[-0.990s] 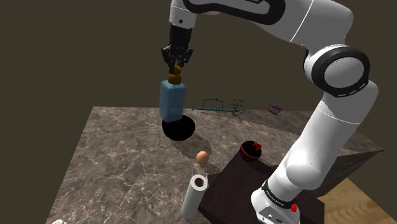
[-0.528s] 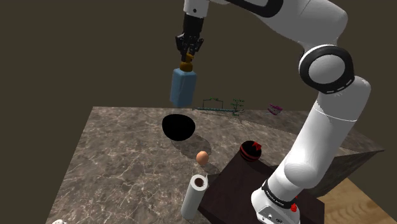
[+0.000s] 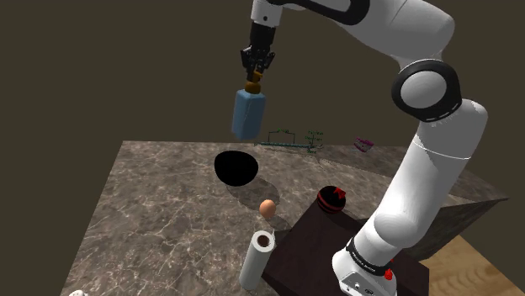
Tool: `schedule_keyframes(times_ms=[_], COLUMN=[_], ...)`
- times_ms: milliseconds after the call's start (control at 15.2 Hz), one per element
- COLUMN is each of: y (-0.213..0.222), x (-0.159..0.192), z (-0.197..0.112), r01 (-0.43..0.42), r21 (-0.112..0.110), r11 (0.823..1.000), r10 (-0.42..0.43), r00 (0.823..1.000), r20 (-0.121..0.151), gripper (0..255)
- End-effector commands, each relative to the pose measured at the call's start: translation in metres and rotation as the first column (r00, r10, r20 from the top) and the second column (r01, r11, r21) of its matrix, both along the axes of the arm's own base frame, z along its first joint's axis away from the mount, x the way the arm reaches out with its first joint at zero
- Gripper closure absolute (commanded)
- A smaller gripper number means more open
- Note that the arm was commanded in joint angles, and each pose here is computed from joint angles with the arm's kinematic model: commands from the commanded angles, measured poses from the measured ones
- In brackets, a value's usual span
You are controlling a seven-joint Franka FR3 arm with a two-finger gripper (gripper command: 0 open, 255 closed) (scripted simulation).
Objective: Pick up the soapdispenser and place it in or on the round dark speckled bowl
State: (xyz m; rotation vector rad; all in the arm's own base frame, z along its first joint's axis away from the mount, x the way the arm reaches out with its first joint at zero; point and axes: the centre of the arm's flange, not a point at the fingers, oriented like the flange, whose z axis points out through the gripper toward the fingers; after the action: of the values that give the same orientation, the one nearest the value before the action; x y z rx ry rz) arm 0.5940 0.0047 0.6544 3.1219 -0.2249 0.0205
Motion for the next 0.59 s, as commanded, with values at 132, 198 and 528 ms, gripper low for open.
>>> schedule_keyframes(times_ms=[132, 198, 528], y=[0.000, 0.000, 0.000], x=[0.001, 0.001, 0.001], z=[-0.021, -0.026, -0.053], r01=[0.000, 0.000, 0.000], r21=[0.000, 0.000, 0.000], r11=[1.000, 1.000, 1.000], r10=[0.000, 0.000, 0.000], r00=[1.000, 1.000, 1.000], r20=[0.001, 0.001, 0.001], gripper=[255, 255, 255])
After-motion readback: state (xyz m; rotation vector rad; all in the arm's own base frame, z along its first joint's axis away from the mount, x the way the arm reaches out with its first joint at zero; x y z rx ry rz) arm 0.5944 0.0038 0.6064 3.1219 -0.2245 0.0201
